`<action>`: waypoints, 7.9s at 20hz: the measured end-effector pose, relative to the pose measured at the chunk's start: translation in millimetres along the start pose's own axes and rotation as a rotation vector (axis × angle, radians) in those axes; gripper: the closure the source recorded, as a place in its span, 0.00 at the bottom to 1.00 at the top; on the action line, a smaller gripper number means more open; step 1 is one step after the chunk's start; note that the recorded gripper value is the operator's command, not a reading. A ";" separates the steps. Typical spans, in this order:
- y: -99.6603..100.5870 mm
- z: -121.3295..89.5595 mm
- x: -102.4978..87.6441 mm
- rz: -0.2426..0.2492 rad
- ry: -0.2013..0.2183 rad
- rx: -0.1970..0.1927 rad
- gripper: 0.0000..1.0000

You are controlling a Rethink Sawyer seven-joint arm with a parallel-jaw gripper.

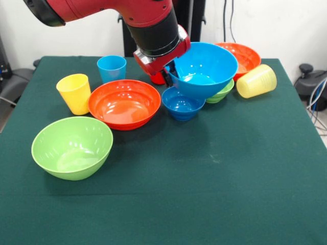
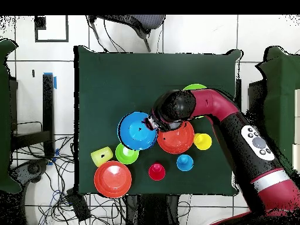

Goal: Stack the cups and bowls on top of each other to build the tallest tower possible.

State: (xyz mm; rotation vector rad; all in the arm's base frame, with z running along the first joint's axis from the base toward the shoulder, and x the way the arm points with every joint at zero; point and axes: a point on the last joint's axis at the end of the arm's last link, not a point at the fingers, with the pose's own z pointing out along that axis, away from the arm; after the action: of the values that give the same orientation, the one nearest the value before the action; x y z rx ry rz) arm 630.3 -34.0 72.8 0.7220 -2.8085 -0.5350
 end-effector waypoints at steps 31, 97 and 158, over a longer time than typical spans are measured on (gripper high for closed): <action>-4.3 1.5 3.2 -0.005 0.004 0.018 1.00; -7.3 14.1 13.3 -0.048 0.038 0.078 1.00; -9.3 16.2 15.2 -0.057 0.044 0.094 0.00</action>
State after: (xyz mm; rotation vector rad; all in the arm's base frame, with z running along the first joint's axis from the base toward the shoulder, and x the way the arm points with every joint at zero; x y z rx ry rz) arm 616.8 -44.3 55.7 0.8239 -2.7952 -0.3931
